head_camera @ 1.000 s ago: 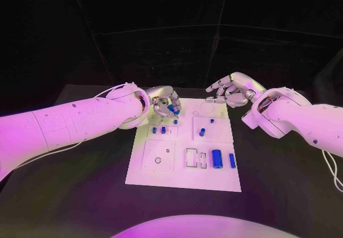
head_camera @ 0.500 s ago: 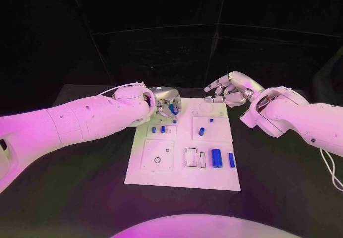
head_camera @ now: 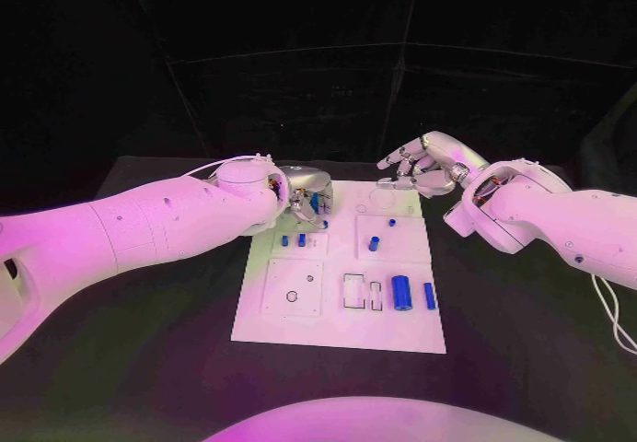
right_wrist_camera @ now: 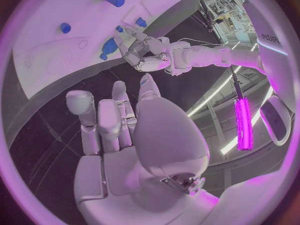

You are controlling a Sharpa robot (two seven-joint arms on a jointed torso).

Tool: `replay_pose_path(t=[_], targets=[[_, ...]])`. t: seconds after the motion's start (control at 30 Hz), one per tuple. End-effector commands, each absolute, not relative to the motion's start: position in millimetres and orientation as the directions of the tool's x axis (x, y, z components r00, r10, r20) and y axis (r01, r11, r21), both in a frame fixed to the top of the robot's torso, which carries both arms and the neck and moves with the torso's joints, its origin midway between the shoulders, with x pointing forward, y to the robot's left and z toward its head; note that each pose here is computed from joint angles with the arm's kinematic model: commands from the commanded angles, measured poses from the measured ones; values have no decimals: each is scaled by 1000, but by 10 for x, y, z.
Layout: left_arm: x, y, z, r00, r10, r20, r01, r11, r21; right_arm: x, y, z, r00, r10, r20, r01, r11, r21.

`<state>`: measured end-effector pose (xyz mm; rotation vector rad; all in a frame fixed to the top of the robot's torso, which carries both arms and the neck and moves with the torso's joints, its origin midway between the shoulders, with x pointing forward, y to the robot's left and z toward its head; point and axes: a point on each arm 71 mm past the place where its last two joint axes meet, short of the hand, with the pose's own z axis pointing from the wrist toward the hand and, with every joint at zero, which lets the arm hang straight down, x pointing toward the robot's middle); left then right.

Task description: Assemble the parts on the task board

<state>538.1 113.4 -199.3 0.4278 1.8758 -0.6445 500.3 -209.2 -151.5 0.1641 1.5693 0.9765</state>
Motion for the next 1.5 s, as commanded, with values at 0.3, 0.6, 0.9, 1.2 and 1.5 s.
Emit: replay_pose_path(t=[0.3, 0.6, 0.9, 1.2, 1.5], targets=[[5367, 1113, -2061, -392, 21, -920, 570, 790, -225, 5004, -2071, -1504, -276, 601, -750, -419, 627, 657], [5367, 1099, -2092, -402, 27, -915, 570, 790, -227, 5006, -2063, -1505, -278, 600, -750, -420, 626, 657], [5380, 1108, -2134, -416, 37, -908, 561, 796, -225, 5006, -2059, -1506, -278, 600, -750, -420, 626, 657], [5399, 1111, -2157, -425, 44, -904, 554, 802, -222, 5005, -2052, -1506, -280, 600, -750, -420, 625, 657], [5390, 1087, -2181, -428, 44, -903, 561, 796, -228, 5005, -2046, -1507, -281, 599, -749, -421, 625, 658]])
